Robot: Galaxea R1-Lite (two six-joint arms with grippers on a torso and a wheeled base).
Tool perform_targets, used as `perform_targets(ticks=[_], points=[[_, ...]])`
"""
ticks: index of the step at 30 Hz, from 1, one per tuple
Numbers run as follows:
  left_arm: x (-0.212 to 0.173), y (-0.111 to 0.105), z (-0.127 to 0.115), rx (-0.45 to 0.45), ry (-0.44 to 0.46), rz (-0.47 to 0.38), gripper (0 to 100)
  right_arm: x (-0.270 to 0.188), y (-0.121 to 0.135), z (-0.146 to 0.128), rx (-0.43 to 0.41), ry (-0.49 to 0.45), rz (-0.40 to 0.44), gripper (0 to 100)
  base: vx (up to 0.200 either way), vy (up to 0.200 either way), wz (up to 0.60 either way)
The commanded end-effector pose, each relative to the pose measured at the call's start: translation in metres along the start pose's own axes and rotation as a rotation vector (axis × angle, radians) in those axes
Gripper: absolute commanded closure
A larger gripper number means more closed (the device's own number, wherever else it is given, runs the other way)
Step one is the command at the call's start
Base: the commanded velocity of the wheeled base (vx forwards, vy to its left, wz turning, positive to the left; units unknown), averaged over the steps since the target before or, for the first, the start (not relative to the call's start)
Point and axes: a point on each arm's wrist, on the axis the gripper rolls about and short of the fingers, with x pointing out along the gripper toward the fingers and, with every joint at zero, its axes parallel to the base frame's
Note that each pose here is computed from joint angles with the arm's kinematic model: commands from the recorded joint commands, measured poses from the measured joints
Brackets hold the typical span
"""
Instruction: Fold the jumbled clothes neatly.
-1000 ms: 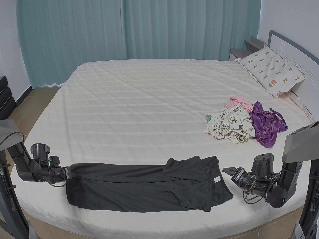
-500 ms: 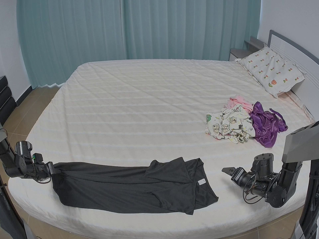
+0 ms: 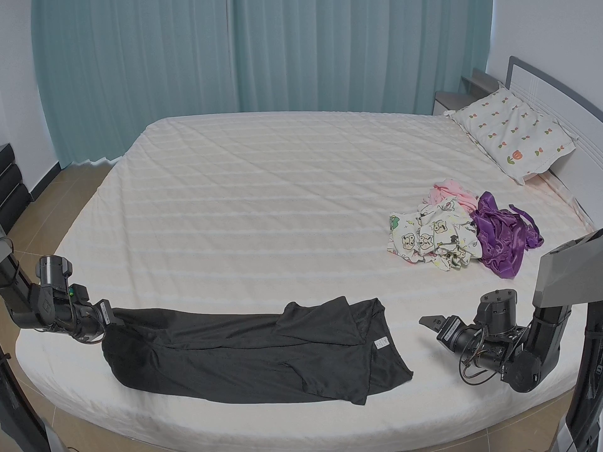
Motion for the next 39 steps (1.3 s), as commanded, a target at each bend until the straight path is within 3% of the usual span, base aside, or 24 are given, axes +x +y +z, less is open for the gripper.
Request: perform_targets(ticks=[1, 16, 22, 32, 39], points=[[-0.010, -0.034, -0.007, 0.034, 0.009, -0.019, 100, 0.001, 0.000, 0.000, 0.000, 0.000, 0.000, 0, 0.000, -0.200, 0.00], [-0.013, -0.105, -0.037, 0.061, 0.064, -0.002, 100, -0.002, 0.002, 0.000, -0.002, -0.002, 0.010, 0, 0.000, -0.200, 0.00], [-0.008, -0.131, -0.043, 0.086, 0.073, -0.040, 100, -0.002, 0.003, 0.000, -0.003, -0.002, 0.010, 0, 0.000, -0.200, 0.00], [0.023, -0.169, -0.056, 0.110, 0.135, -0.052, 100, -0.002, 0.003, -0.001, -0.006, 0.001, 0.010, 0, 0.000, -0.200, 0.00], [0.051, -0.182, -0.067, 0.148, 0.178, -0.044, 100, -0.002, 0.003, -0.001, -0.006, 0.001, 0.010, 0, 0.000, -0.200, 0.00]])
